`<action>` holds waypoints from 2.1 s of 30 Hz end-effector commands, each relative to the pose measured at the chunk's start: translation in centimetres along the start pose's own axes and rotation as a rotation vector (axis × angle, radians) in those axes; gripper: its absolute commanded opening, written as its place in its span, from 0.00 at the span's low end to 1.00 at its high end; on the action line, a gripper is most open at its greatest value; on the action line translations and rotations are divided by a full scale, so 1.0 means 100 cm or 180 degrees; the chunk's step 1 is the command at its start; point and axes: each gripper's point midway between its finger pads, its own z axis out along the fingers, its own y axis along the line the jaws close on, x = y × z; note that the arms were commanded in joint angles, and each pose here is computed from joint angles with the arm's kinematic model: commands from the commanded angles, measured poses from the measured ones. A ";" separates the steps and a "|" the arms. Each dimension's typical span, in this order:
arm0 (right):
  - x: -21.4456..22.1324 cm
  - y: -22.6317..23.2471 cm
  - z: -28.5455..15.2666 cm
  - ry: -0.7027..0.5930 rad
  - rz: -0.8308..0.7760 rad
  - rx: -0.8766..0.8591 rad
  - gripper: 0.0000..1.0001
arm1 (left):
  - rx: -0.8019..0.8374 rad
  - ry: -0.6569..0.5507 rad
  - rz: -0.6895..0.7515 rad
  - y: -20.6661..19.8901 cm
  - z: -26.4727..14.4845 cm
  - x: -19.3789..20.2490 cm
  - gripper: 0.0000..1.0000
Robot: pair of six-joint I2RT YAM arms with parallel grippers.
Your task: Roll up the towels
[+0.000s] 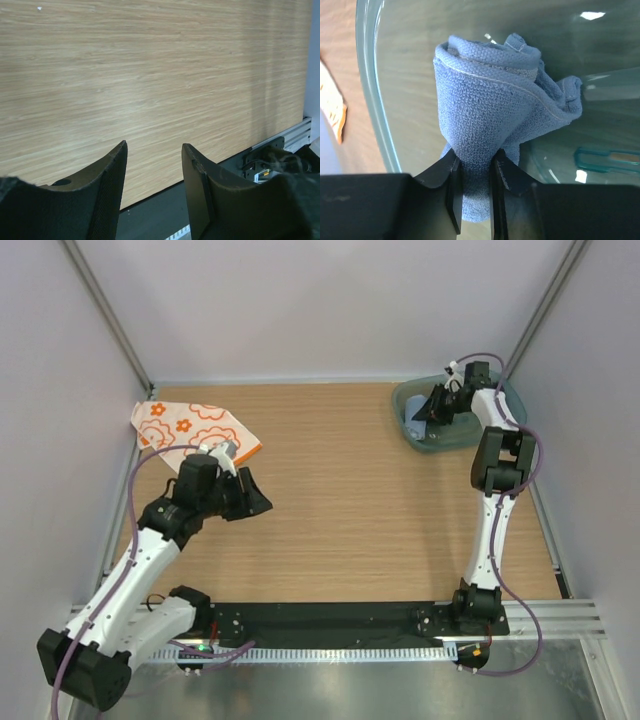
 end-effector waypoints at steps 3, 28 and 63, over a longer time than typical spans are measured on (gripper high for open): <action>0.031 0.051 -0.024 0.0363 -0.0120 -0.0812 0.03 | 0.0057 0.0110 0.0143 -0.002 -0.002 0.006 0.49; 0.079 -0.009 0.005 0.0954 -0.0510 0.0314 0.02 | 0.0023 0.0221 0.0111 0.002 0.008 0.010 0.47; 0.005 0.042 -0.071 0.0104 -0.0757 0.1166 0.98 | 0.0038 0.0170 0.0126 0.001 0.004 0.009 0.47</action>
